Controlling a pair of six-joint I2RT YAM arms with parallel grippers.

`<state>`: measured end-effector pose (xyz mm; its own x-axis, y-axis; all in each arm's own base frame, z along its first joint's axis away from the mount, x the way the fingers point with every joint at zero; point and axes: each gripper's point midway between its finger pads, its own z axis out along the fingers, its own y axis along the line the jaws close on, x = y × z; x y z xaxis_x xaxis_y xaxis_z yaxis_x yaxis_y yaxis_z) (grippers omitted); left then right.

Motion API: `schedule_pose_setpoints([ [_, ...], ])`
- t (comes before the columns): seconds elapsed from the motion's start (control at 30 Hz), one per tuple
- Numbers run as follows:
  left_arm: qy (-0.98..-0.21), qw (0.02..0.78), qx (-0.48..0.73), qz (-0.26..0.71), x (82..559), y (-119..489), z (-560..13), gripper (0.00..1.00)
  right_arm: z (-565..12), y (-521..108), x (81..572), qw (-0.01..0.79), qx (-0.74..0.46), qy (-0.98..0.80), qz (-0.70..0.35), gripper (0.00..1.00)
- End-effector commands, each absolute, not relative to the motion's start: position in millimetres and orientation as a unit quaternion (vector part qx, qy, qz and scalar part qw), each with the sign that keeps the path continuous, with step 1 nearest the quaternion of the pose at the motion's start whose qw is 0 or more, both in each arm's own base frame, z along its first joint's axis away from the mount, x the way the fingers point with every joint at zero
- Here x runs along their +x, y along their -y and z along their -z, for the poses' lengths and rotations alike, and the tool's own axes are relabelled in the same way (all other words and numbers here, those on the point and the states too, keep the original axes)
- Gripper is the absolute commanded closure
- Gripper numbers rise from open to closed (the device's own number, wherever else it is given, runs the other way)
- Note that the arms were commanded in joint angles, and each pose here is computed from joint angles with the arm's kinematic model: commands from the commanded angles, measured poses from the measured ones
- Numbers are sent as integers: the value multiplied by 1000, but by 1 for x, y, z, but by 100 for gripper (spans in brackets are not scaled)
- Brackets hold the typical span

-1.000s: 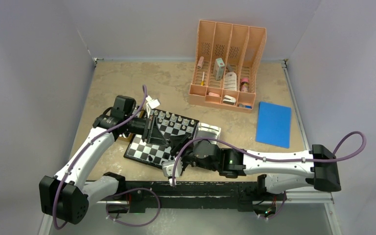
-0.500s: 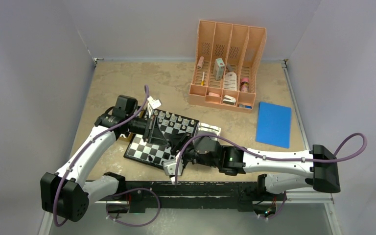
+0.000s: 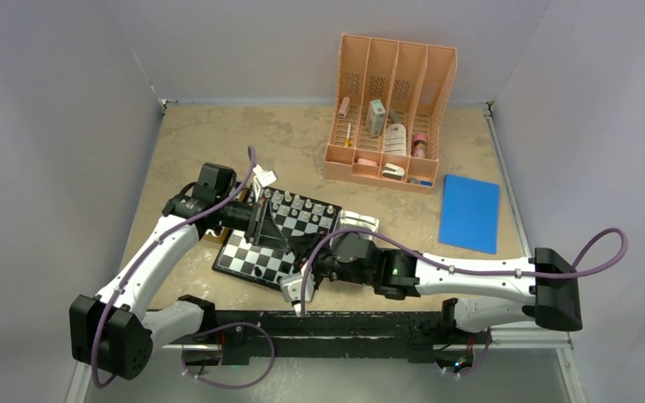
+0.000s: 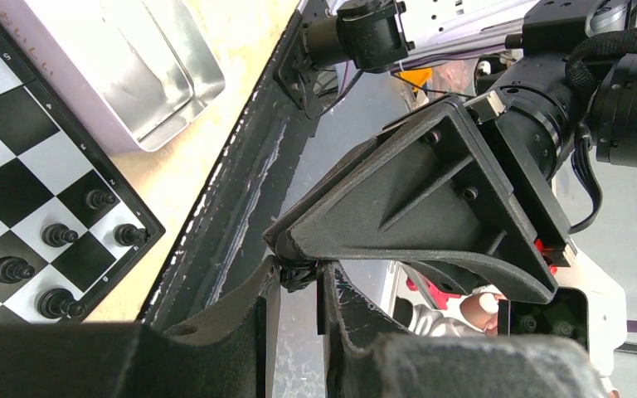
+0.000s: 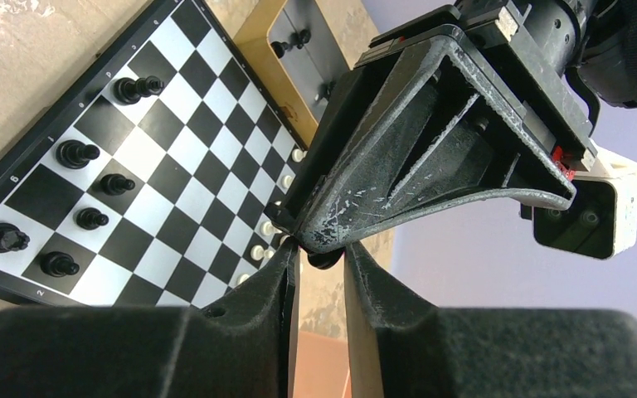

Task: Set up the chess pieces on the board
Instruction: Place the chess piece on the chessboard.

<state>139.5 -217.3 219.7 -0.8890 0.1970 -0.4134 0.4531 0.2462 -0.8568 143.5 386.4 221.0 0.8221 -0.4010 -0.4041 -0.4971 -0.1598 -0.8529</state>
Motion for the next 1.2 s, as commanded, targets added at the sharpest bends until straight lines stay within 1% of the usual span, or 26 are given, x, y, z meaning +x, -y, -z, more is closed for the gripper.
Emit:
schedule_pose_setpoints([
  [0.0, -761, 134, 236, 589, 143, 221, -241, 94, -249, -395, 136, 616, -731, -284, -75, 79],
  [0.07, -761, 134, 237, 589, 144, 222, -242, 93, -250, -394, 135, 621, -726, -284, -80, 84],
  [0.17, -762, 134, 237, 587, 146, 222, -243, 91, -251, -393, 136, 631, -715, -289, -85, 88],
  [0.33, -766, 149, 239, 578, 150, 222, -247, 79, -247, -393, 138, 639, -691, -322, -103, 94],
  [0.43, -773, 167, 237, 564, 156, 221, -252, 70, -241, -393, 136, 640, -676, -342, -127, 96],
  [0.57, -782, 198, 232, 544, 165, 220, -259, 64, -243, -387, 133, 660, -630, -373, -168, 97],
  [0.7, -789, 256, 225, 511, 182, 217, -271, 63, -233, -386, 124, 644, -597, -419, -232, 98],
  [0.87, -807, 344, 206, 433, 212, 202, -288, 63, -229, -382, 116, 620, -534, -485, -308, 100],
  [1.03, -816, 379, 204, 387, 221, 189, -297, 63, -238, -379, 107, 602, -470, -521, -381, 100],
  [1.17, -798, 397, 223, 395, 216, 191, -308, 63, -247, -378, 106, 591, -430, -543, -414, 100],
])
